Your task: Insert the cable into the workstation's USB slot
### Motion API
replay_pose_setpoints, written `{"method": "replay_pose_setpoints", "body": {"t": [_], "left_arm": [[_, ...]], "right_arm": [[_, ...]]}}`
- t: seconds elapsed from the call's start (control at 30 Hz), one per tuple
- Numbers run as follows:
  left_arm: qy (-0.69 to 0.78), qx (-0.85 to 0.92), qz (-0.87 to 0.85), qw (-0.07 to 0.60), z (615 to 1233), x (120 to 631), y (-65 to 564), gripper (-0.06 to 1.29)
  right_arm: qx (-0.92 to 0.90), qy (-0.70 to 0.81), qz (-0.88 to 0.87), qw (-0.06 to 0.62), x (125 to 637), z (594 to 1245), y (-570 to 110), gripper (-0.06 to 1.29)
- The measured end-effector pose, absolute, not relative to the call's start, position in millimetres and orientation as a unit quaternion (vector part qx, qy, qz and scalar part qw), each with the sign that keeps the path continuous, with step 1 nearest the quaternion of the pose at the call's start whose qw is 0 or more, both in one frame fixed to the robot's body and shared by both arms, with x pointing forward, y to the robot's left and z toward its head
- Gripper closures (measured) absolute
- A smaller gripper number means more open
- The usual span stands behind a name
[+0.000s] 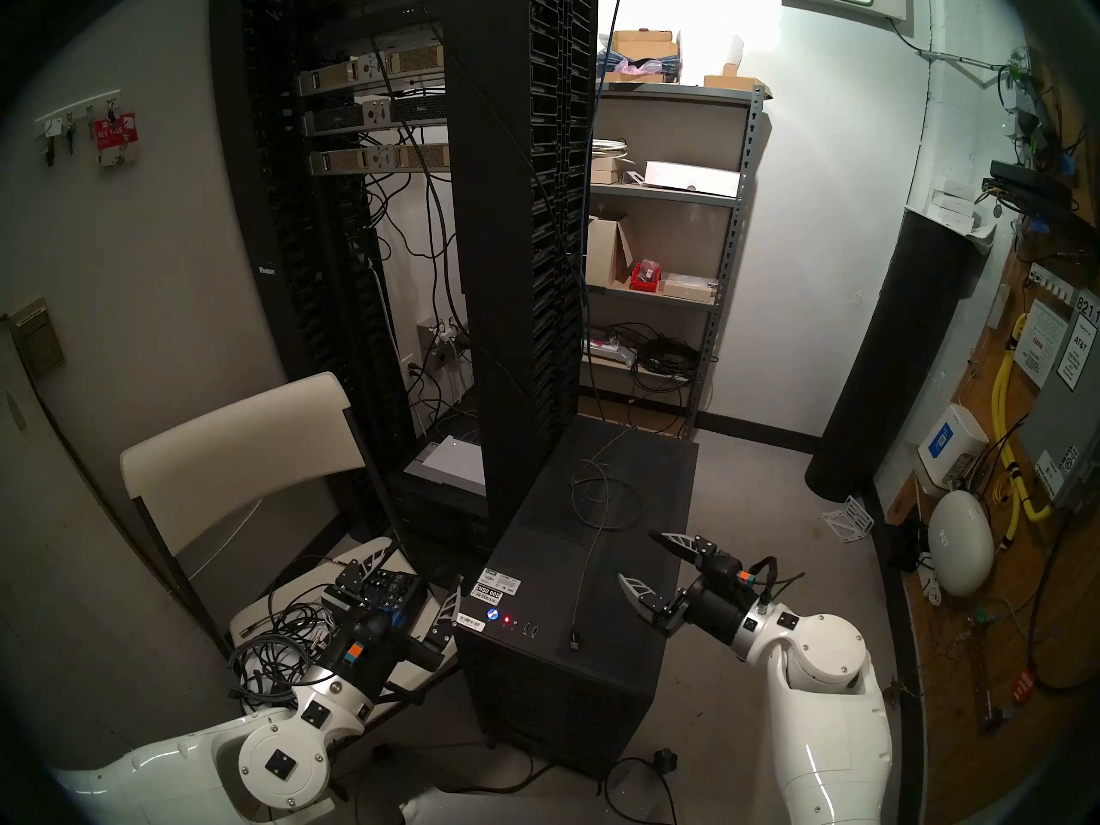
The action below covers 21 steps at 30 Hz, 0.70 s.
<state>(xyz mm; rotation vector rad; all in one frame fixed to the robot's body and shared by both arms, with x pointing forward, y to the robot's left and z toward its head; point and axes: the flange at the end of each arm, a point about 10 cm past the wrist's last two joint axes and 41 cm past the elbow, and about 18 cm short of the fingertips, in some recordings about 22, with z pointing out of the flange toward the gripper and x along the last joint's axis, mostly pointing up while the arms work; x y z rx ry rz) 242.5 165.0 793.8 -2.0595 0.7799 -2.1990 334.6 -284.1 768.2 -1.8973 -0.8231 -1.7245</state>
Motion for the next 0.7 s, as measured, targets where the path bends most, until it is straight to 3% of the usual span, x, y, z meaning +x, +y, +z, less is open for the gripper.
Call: {"method": "replay_pose_setpoints", "body": {"t": [0.7], "left_arm": [[0.274, -0.644, -0.713, 0.023, 794.8, 247.0, 161.7, -0.01]], "right_arm": [[-0.688, -0.298, -0.623, 0.223, 333.8, 767.2, -284.1, 0.01]]}}
